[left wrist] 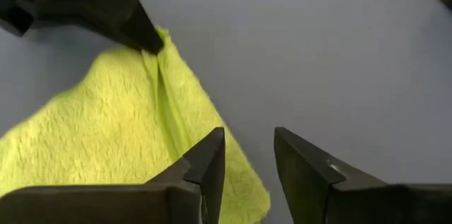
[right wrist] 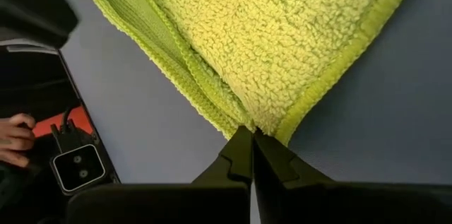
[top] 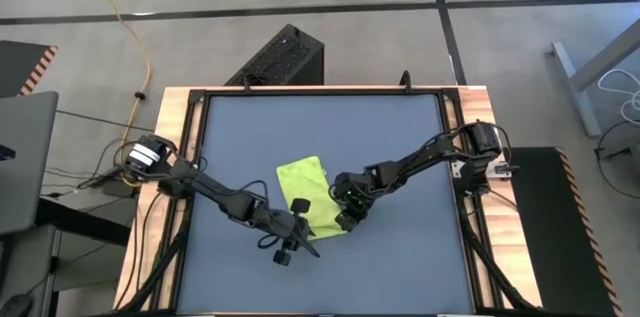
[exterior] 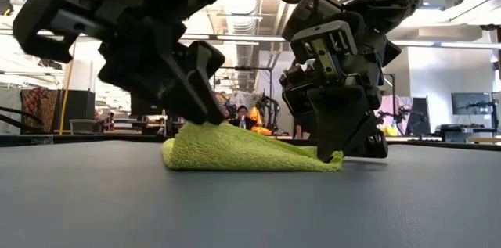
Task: Roll towel
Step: Roll the green towel
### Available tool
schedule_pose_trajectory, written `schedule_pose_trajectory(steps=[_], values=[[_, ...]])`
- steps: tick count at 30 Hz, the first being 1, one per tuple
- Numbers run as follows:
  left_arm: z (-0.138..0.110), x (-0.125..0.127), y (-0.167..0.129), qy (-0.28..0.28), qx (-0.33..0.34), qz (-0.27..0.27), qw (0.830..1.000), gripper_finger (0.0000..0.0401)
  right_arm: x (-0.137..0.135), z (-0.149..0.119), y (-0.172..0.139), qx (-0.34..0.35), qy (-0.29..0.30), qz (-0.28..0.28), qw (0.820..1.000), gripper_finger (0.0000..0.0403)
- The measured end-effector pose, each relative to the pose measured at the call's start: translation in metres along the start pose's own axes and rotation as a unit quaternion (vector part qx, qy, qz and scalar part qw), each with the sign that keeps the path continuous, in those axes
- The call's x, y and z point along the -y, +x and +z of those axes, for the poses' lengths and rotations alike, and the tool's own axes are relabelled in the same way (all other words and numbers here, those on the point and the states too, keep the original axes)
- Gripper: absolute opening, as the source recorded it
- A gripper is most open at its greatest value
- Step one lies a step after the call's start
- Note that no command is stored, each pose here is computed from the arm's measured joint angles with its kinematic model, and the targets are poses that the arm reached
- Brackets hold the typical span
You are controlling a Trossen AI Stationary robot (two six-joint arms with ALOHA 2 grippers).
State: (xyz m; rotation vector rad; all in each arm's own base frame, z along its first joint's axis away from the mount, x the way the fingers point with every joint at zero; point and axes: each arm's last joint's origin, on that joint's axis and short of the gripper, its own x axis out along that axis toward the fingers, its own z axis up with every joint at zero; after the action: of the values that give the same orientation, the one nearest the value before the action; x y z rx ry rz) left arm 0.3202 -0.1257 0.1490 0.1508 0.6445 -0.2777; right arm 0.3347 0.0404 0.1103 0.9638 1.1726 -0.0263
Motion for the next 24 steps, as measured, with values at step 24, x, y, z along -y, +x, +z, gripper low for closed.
schedule_pose_trajectory(steps=[24], values=[[-0.032, 0.000, 0.015, -0.109, -0.115, -0.007, 0.987, 0.0012, -0.014, 0.000, -0.029, 0.045, -0.047, 0.002, 0.998, 0.0069]])
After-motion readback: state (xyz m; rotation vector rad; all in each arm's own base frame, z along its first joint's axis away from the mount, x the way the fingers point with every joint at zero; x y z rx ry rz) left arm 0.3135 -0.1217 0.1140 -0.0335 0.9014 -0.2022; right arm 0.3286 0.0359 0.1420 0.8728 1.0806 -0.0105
